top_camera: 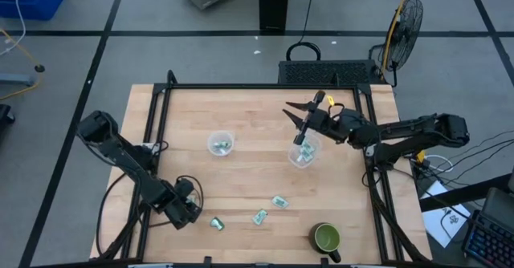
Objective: Pick and place Stevia / Truvia into bins
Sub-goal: Put the white stevia packet into the left transparent container
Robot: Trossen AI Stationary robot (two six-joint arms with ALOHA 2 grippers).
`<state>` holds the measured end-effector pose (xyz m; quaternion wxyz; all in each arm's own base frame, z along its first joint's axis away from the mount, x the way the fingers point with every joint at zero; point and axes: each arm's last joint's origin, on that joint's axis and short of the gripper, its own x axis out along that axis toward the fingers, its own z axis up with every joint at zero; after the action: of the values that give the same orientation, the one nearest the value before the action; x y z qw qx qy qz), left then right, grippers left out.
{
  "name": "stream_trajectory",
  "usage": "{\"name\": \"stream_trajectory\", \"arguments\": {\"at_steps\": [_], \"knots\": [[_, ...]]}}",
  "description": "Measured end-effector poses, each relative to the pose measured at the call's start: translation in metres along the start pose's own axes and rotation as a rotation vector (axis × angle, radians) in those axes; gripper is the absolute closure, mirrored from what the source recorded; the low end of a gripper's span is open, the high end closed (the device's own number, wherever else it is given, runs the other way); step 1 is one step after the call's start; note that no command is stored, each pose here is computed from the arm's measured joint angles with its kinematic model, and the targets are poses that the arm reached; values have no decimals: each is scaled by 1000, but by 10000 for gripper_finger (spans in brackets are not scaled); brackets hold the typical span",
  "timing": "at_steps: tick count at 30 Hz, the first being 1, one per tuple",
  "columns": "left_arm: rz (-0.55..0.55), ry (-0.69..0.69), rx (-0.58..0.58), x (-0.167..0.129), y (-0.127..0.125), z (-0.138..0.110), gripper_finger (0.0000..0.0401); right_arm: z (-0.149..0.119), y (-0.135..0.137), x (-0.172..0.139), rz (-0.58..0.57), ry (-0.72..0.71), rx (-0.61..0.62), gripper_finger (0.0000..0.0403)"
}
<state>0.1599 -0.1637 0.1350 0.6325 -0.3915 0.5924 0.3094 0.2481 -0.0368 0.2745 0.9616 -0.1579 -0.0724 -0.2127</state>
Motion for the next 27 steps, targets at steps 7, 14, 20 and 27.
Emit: {"name": "stream_trajectory", "arguments": {"at_steps": [7, 14, 20, 27], "knots": [[-15, -15, -48, -1, 0, 2, 155, -3, -5, 8, 27, 199, 45, 303], [-16, -20, -71, -1, -1, 6, 155, -10, -7, 9, 50, 460, 131, 303], [-16, -20, -67, -1, -2, 9, 155, -18, -3, 4, 131, 544, 200, 303], [-15, -21, -41, -1, -2, 9, 164, -17, -1, 4, 157, 542, 205, 303]]}}
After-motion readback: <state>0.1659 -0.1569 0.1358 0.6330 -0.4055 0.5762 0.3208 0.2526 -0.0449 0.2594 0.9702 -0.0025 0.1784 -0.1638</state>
